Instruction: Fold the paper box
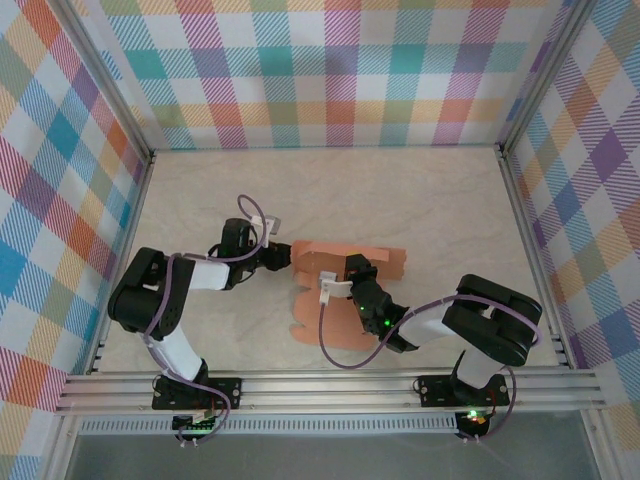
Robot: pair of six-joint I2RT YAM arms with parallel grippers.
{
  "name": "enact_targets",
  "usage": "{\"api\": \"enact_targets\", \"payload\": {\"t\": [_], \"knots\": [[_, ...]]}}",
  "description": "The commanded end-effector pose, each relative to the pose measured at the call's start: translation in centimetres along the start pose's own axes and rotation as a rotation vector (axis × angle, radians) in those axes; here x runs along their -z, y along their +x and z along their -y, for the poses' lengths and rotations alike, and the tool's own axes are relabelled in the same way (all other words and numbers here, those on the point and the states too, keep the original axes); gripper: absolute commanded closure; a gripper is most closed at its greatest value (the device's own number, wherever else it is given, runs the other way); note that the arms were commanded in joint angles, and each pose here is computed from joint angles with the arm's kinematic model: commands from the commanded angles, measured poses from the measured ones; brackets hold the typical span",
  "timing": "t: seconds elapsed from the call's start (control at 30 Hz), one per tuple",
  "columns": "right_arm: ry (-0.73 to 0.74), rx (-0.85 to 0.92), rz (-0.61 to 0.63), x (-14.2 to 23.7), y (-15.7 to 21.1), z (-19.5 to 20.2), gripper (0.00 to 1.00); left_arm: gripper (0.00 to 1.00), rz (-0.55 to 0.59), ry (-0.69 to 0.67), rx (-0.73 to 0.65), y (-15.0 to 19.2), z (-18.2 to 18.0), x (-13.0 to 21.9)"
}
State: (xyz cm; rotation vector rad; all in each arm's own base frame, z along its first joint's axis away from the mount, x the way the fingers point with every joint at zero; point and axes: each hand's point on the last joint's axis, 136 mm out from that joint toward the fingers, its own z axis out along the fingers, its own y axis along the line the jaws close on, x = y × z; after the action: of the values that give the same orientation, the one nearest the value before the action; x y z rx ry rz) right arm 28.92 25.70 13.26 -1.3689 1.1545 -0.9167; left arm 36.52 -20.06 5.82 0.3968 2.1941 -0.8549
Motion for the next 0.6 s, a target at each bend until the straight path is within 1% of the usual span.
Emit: {"api": "enact_targets", "payload": {"t": [0.0,0.1,0.17,0.23,0.33,0.57], "knots": [[0.011,-0.032,0.021,-0.1,-0.7,0.2,1.00,0.54,0.025,0.124,-0.088,-0.7,3.7,0.5],[0.008,-0.030,0.017,-0.2,-0.6,0.1,1.00,0.55,0.025,0.146,-0.109,-0.4,4.6,0.5],[0.012,-0.016,0.016,-0.2,-0.6,0.0,1.00,0.54,0.025,0.138,-0.111,-0.5,4.5,0.4],[0.041,-0.004,0.020,-0.3,-0.8,0.4,1.00,0.54,0.025,0.122,-0.117,-0.6,4.3,0.4],[0.065,0.023,0.020,-0.6,-0.9,0.5,1.00,0.54,0.026,0.143,-0.116,-0.7,4.6,0.3],[0.041,0.035,0.011,-0.8,-0.9,-0.5,1.00,0.57,0.016,0.163,-0.113,0.2,5.2,0.4]]}}
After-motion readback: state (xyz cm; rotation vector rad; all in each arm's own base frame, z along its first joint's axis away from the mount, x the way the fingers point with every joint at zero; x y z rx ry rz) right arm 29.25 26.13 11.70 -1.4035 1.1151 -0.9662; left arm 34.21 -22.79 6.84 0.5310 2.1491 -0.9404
